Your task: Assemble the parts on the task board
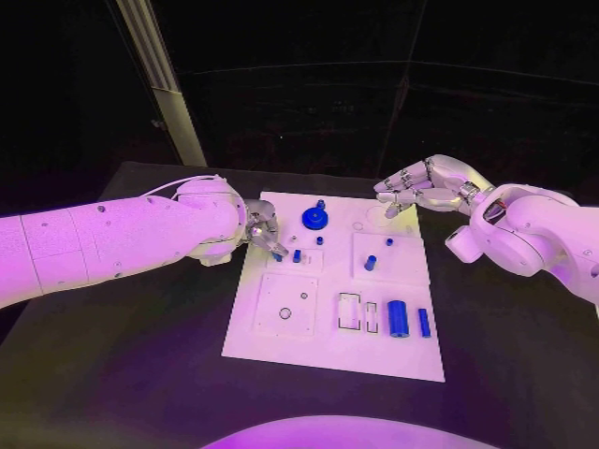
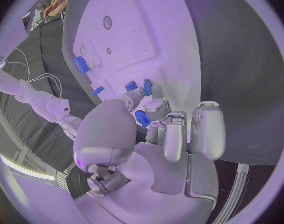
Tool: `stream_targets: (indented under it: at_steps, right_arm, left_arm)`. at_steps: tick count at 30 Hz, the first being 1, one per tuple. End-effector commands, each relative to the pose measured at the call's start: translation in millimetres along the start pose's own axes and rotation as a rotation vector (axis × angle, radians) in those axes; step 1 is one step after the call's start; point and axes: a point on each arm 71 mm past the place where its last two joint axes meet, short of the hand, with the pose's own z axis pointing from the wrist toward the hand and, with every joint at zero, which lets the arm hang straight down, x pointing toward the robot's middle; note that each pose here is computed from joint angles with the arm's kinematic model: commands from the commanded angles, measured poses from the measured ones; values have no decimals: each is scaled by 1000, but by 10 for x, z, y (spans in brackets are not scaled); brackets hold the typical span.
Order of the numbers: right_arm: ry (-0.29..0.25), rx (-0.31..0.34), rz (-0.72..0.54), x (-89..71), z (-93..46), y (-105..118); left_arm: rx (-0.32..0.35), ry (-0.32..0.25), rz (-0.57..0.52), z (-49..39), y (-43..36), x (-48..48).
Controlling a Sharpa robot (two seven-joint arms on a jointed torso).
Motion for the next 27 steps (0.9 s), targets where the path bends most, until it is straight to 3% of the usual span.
stream_targets:
  at_steps: [1,27]
  right_arm:
    - [7,-11,5,0,0,18]
    - [6,-9,4,-9,-9,12]
  left_arm:
    - [-8,0,2,3,2,-1]
    - [-7,4,4,-7,-5,8]
